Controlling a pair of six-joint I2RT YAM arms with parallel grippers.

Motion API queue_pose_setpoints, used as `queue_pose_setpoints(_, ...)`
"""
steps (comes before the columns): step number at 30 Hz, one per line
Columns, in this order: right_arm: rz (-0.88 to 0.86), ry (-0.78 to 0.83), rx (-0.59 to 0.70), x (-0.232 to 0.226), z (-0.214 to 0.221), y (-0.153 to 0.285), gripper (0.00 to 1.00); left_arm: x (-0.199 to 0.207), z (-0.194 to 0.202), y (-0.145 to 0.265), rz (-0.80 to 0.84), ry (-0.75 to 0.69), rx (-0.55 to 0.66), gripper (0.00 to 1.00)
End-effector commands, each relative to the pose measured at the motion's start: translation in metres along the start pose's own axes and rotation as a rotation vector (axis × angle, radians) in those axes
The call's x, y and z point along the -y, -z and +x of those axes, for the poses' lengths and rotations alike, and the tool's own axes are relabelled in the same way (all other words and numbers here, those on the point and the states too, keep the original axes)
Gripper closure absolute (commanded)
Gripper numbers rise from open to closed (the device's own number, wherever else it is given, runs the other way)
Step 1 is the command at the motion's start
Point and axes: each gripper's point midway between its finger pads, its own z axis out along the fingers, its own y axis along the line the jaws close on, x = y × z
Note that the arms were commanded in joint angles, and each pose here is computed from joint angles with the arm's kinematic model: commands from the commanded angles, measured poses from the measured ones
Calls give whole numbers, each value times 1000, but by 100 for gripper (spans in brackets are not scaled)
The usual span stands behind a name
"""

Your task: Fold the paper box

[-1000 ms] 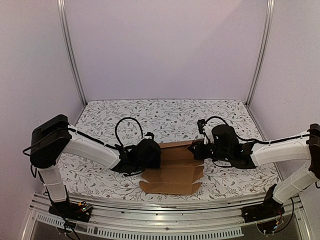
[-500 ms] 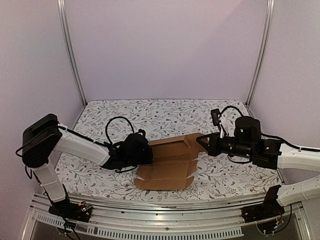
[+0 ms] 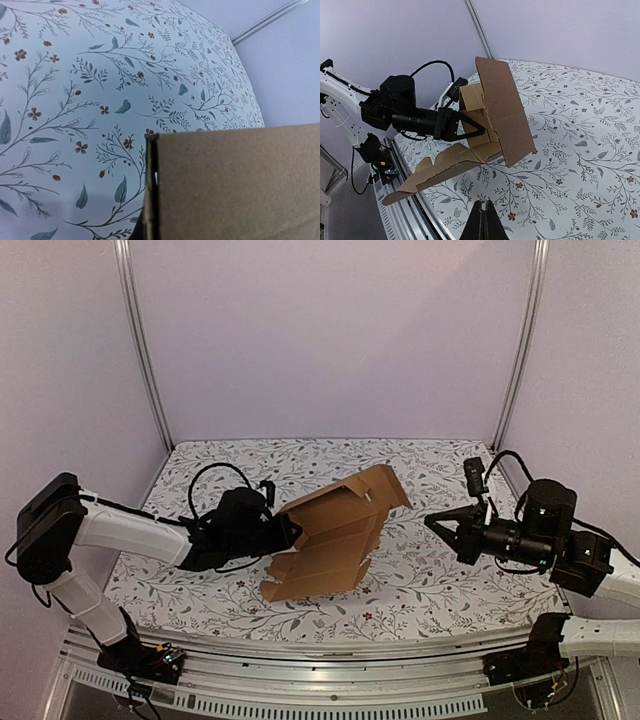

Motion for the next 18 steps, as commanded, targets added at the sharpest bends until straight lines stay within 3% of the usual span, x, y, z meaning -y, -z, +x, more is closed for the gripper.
queue_pose_setpoints(1,-61,21,1,-7,8,-1,100,22,-14,13,120,61,10,100)
queue_pose_setpoints(18,-243,56,141,-54,-48,-28,100,60,-26,33,280,100,-9,100)
